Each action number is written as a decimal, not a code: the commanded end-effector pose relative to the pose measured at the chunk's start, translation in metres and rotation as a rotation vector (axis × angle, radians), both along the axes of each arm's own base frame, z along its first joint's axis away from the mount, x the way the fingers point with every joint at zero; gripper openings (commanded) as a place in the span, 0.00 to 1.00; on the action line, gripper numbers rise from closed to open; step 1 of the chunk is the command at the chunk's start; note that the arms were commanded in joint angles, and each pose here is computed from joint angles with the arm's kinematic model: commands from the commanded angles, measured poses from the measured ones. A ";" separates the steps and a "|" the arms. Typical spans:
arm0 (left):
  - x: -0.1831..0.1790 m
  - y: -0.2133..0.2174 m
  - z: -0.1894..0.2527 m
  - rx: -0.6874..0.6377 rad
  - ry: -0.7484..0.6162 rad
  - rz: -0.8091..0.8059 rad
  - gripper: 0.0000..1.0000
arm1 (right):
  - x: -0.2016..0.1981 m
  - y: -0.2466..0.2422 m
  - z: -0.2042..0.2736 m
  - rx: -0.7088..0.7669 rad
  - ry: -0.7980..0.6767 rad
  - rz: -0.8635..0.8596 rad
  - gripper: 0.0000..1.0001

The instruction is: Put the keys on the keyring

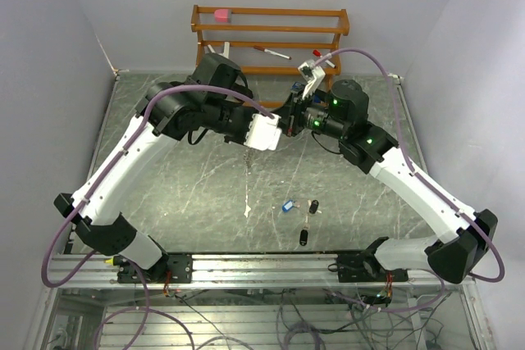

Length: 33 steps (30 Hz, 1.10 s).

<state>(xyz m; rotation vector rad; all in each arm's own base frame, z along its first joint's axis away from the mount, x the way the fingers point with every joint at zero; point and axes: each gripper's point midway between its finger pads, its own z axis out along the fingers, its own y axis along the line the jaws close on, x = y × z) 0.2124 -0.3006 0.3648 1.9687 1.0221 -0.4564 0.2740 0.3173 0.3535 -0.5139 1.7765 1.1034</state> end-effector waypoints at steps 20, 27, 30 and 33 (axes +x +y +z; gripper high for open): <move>0.113 0.089 0.054 -0.198 -0.131 0.742 0.38 | 0.009 -0.019 -0.041 -0.137 0.044 0.048 0.00; 0.135 0.136 0.056 -0.299 -0.085 0.955 0.41 | 0.035 -0.006 -0.096 -0.219 0.104 0.048 0.00; 0.138 0.147 0.057 -0.326 -0.066 0.988 0.42 | 0.043 0.013 -0.125 -0.215 0.143 0.099 0.00; 0.137 0.156 0.058 -0.344 -0.053 1.014 0.43 | 0.048 0.035 -0.161 -0.244 0.176 0.142 0.00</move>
